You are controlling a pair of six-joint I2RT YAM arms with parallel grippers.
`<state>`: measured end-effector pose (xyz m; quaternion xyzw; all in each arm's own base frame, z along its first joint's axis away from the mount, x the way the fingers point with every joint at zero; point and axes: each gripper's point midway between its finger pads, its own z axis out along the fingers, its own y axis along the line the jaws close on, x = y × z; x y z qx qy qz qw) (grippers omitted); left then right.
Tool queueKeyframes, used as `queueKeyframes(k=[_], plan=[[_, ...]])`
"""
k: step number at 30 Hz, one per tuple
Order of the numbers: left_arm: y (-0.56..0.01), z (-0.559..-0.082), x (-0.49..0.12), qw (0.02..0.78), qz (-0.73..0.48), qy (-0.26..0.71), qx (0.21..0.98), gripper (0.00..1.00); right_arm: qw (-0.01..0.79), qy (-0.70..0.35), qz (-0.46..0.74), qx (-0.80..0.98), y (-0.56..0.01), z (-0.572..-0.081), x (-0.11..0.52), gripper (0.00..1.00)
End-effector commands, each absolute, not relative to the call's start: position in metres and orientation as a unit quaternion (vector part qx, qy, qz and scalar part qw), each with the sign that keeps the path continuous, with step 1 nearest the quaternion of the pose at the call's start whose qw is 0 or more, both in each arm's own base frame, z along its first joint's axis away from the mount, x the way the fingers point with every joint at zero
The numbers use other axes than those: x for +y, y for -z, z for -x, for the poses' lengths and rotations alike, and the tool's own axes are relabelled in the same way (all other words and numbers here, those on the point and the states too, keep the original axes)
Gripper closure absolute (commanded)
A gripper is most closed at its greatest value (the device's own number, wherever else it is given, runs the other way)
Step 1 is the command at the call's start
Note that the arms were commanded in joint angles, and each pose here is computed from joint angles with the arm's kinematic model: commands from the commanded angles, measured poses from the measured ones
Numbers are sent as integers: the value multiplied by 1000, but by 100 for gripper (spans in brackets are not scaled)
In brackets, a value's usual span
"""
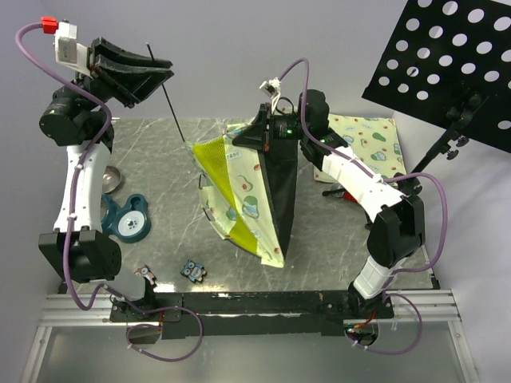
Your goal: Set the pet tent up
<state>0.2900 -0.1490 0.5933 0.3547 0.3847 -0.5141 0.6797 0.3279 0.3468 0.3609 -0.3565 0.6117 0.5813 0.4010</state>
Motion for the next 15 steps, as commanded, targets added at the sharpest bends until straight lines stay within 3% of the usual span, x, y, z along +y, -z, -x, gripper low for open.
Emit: queueKeyframes(k=[1,5,10,15], plan=[[-600,-275,-153,683,-363,518,365,82,421,-584,379,582,-378,-323,350,100],[-601,-275,-153,681,-353,526,367,99,419,-583,377,585,-375,-325,350,100],[-594,-280,-157,641,-343,553,408,99,423,-583,379,581,-381,-323,350,100],[-527,-298,-178,511,-367,562,536,99,430,-581,388,571,-392,-320,350,100]])
